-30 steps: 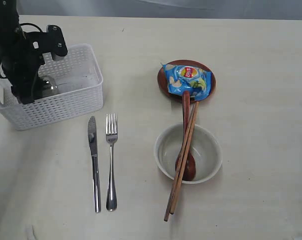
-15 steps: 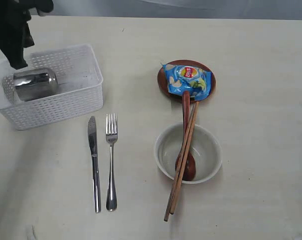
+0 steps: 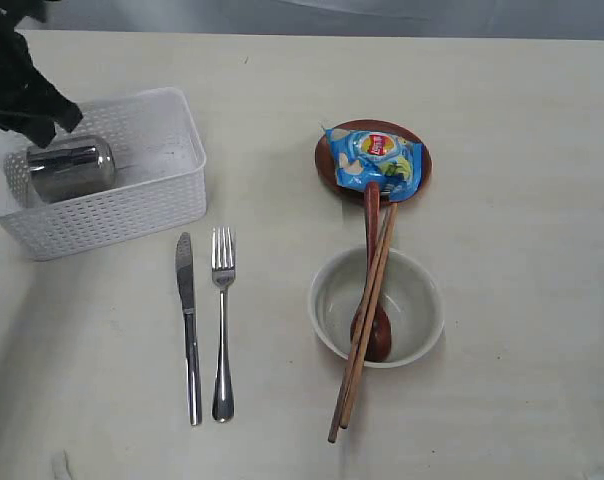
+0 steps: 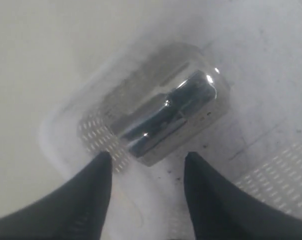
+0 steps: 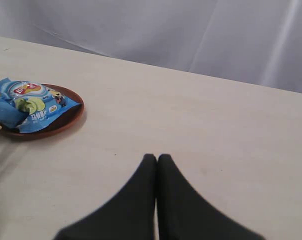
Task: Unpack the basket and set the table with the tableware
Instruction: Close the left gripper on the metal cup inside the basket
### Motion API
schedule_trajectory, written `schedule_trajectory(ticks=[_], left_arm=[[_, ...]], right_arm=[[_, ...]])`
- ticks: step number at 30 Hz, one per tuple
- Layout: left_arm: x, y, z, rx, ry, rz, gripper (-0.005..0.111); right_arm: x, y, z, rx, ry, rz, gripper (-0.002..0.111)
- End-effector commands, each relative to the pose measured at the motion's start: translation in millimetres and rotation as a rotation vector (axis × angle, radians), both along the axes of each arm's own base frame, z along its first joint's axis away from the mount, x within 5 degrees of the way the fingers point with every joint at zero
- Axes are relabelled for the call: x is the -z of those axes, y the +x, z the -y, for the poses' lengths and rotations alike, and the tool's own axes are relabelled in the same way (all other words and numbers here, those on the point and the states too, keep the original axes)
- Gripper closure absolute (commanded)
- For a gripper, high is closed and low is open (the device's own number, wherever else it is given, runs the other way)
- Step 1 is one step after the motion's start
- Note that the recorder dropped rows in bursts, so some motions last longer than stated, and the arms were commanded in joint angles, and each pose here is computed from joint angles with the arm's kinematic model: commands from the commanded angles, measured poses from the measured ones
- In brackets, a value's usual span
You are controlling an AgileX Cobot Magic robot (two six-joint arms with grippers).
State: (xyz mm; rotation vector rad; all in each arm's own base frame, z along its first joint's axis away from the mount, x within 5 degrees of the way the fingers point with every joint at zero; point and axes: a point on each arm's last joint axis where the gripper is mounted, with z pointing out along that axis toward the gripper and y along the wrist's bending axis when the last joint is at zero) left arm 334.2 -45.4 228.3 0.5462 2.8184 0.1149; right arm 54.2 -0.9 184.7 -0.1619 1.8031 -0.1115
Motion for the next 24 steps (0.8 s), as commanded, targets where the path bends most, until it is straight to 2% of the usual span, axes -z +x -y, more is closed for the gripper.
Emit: schedule_trajectory(ticks=[1,4,6,17,24], left_arm=[[7.4,4.8,-13.7,-0.291,-0.167,-0.065,0.062],[6.9,7.5,-25.7,-0.419,-0.2,-0.044,0.062],[8.6,8.4,-26.7,-0.45,-0.237,-0.055,0.062],[42.1,17.8,-25.8,-0.511,-0.234,-0.134,0.062],[47.0,26.0,-22.8,-0.507,-0.286,-0.075,0.062]], right_arm=[[0.2,-0.1,0.2,0.003,-0.001,0.007,0.108],[0.2,-0.1,0.2,0.003,-0.001,0.007,0.108],[0.2,-0.1,0.2,0.003,-0.001,0.007,0.108],[0.2,-0.1,0.2,0.003,-0.001,0.007,0.108],[0.2,-0.1,0.2,0.003,-0.001,0.007,0.108]])
